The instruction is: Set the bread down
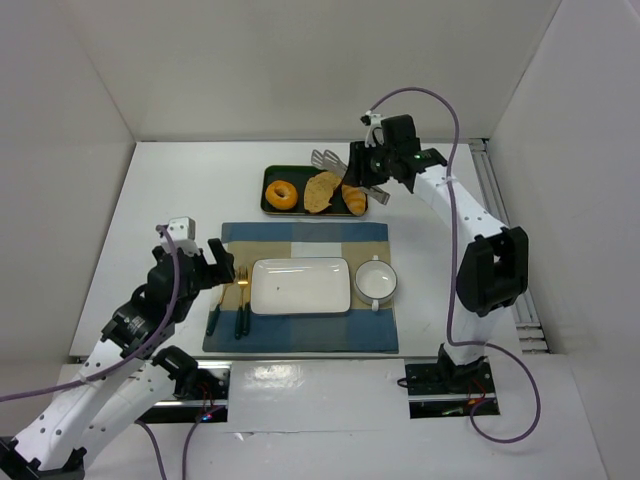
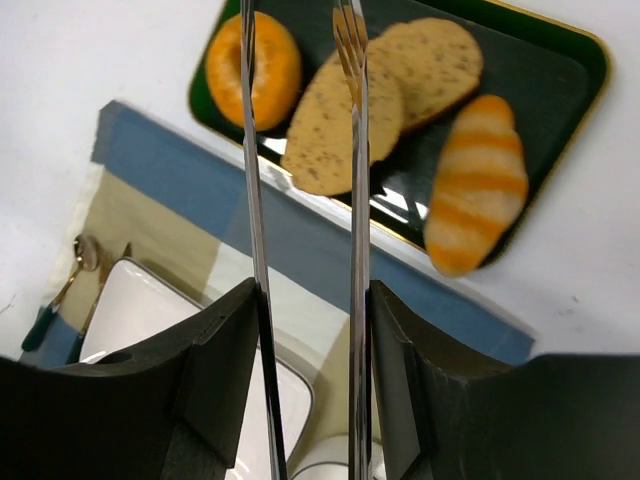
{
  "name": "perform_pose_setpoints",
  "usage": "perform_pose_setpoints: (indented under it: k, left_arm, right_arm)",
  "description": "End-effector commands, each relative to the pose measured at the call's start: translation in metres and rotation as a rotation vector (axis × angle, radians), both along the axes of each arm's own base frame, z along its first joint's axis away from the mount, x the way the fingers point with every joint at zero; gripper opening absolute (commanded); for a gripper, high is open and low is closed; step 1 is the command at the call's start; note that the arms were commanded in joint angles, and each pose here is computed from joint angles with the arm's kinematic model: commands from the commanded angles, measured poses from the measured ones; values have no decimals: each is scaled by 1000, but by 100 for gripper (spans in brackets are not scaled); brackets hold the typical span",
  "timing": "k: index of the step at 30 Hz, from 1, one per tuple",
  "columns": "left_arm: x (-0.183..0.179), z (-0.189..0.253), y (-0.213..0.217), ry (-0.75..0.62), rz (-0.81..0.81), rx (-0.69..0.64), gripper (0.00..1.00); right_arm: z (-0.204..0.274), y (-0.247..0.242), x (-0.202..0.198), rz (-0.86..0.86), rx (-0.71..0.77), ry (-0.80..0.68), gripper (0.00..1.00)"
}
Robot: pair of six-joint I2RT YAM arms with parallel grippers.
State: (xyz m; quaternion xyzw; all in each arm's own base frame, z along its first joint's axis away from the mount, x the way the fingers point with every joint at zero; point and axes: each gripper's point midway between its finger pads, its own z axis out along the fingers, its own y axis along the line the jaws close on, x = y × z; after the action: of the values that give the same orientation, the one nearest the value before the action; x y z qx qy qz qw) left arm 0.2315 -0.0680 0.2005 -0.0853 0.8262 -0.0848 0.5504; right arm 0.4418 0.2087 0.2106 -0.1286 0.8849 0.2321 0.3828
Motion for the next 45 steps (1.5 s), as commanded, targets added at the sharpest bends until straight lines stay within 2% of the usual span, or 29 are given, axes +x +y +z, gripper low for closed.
perform_pose_setpoints:
  k: [1,6,11,20,33,35,45]
  left_arm:
    - [4,12,-1,-48,-4,-13,100]
    - [6,11,-2,-48,-4,-13,100]
    - [7,11,-3,-48,-4,-13,100]
    - [7,9,-1,-49,5,-10,100]
    - [3,2,0,-24,18,-30,100]
    - [1,2,1,-24,18,-30,100]
    - [2,0,0,-16,22,-35,100]
  right_arm:
    - [1,29,10,136,79,-64,53]
    - [-15,49,15,211,130,-65,53]
    - [-48,68,19,277,129,8,53]
    - [-58,79,37,240,78,-16,53]
    - [-40,83,69,171,-72,-49,56]
    - [-34,81,74,154,-83,-60,60]
    - [-17,77,59,119,-162,-21,61]
